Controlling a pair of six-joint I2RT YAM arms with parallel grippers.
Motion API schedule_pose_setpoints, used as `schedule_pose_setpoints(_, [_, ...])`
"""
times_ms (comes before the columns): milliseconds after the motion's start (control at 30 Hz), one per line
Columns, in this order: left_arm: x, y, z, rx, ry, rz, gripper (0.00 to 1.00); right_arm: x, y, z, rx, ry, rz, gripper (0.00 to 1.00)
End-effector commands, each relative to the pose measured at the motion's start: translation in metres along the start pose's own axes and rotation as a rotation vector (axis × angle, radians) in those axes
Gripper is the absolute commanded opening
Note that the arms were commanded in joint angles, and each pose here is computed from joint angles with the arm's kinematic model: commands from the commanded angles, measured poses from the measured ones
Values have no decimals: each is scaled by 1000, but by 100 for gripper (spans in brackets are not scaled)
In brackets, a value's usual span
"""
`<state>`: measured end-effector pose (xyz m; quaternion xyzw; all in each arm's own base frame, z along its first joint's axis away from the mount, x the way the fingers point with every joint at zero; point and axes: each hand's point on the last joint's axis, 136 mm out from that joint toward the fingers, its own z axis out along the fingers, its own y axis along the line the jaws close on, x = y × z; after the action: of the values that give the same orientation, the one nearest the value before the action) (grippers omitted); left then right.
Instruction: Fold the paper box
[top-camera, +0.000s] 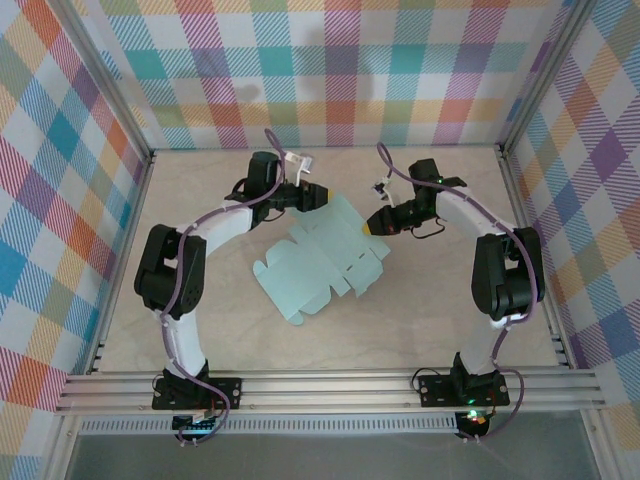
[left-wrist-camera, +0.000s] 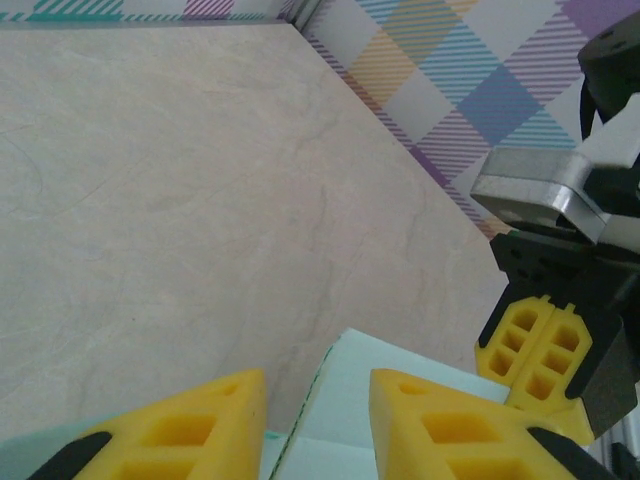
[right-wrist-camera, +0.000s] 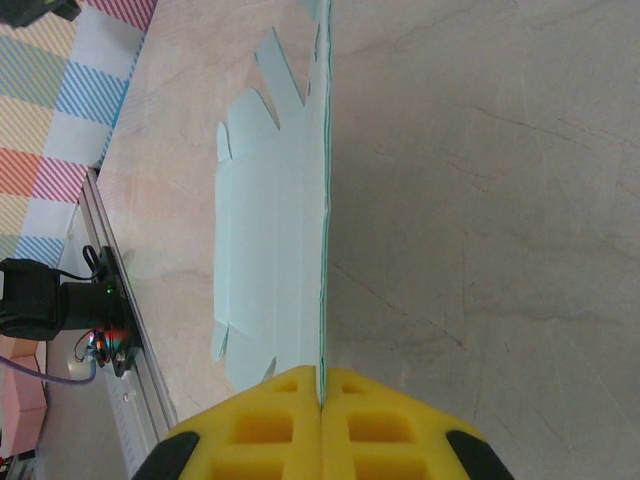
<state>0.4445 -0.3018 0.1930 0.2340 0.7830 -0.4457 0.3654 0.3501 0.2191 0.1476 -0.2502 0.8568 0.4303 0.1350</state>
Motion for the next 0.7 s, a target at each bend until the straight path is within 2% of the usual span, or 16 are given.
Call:
schedule_pose_setpoints(0, [0, -15, -6, -15, 6, 100, 34, -12, 5, -4, -32, -25, -13, 0])
schedule_pose_setpoints(67, [6, -18, -3, -28, 5, 175, 32, -12, 6, -5, -34, -24, -11, 0])
schedule_pose_setpoints(167, [12, -25, -3, -50, -14, 315, 17, -12, 7, -6, -32, -22, -12, 0])
schedule_pose_setpoints(300, [11, -27, -3, -56, -11, 351, 6, -11, 8, -7, -32, -20, -8, 0])
schedule_pose_setpoints(500, [11, -29, -2, -99, -15, 377, 0, -16, 0, -6, 16, -37, 15, 0])
schedule_pose_setpoints(667, [8, -29, 7, -250, -56, 400, 0, -25, -11, -4, 64, -81, 80, 0])
